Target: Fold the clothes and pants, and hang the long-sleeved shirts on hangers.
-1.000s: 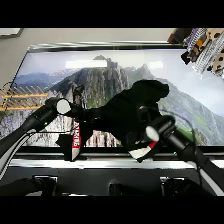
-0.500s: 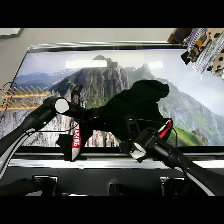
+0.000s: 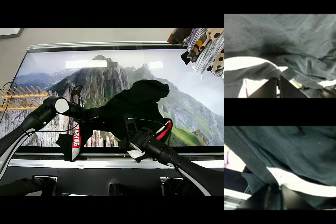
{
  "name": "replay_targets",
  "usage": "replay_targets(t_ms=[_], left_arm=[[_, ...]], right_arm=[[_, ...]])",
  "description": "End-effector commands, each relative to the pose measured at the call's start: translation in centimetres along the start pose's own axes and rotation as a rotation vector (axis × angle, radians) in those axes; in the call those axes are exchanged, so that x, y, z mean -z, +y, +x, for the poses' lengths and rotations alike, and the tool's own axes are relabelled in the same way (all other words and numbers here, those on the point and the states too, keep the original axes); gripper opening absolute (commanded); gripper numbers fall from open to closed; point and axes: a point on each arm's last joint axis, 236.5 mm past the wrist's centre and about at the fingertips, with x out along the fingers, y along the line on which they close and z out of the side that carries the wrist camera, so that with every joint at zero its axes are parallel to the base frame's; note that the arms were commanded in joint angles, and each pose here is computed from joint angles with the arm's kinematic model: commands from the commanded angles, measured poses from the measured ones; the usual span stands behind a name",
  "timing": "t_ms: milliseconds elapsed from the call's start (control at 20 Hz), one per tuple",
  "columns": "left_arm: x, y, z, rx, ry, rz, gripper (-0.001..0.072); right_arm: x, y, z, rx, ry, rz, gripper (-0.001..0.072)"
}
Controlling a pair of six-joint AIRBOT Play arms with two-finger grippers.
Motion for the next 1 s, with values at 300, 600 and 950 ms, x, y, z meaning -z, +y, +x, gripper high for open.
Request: replay_targets(t_ms=[300, 600, 950], left_arm=[[0.0, 0.0, -0.1, 0.001, -0.003, 0.032, 0.0024], [-0.8, -1.0, -2.9, 0.014, -0.072, 0.179, 0.0023], [-1.8, -3.6, -12.8, 0.036, -0.271, 0.301, 0.0022]], right_arm=[[-1.9, -1.9, -3.0, 0.070, -0.074, 0.121, 0.0047], [-8.6, -5.0, -11.8, -0.004, -0.251, 0.370, 0.0045], [-12.4, -3.6, -24.9, -0.207, -0.315, 0.408, 0.0045]])
